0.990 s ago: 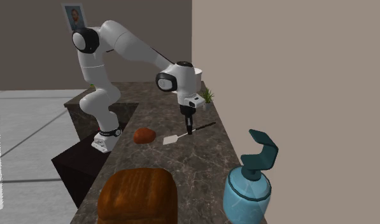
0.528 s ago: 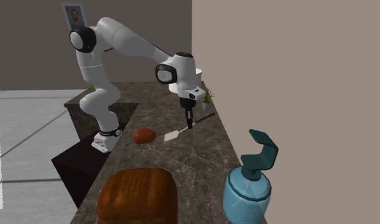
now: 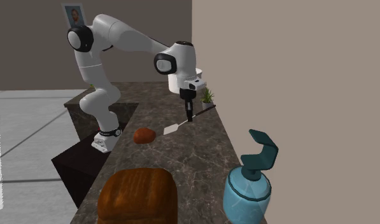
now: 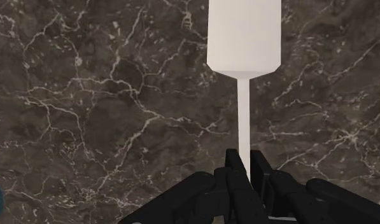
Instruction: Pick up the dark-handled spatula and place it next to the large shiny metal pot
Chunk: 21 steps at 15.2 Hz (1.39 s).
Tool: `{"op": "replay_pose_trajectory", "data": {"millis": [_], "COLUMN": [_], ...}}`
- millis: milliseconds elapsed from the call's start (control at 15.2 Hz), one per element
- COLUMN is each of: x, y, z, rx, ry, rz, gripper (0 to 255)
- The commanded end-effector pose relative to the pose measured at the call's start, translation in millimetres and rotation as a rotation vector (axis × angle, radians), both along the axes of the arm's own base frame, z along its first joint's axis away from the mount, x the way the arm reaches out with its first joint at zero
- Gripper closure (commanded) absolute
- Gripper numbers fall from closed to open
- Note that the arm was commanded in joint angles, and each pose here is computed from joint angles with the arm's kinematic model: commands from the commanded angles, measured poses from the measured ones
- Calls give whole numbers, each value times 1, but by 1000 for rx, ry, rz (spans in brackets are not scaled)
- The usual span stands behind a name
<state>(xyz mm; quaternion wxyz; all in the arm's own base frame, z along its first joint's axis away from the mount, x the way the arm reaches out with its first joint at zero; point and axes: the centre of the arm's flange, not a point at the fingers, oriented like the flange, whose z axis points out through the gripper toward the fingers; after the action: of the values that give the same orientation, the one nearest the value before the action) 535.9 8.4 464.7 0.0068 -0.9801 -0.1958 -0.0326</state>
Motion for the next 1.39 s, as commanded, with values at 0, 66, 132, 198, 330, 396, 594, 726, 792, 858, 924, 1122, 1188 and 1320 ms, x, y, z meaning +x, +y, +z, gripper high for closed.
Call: {"op": "replay_pose_trajectory", "data": {"millis": [0,66,132,198,330,396,594,726,792,858,924,1122,1188,1320], "x": [-1,-1,-1,-1,-1,-1,-1,-1,-1,-1,-1,-1,-1,-1], "y": [0,0,0,0,0,0,0,0,0,0,0,0,0,0], "z": [11,16,22,27,37,43,59,69,74,80,85,101,106,117], "rx": [0,0,0,0,0,0,0,0,0,0,0,0,0,0], "ry": [0,0,0,0,0,0,0,0,0,0,0,0,0,0], "rz": [0,0,0,0,0,0,0,0,0,0,0,0,0,0], "gripper": [255,255,255,255,255,255,255,255,255,255,255,255,255,255]}}
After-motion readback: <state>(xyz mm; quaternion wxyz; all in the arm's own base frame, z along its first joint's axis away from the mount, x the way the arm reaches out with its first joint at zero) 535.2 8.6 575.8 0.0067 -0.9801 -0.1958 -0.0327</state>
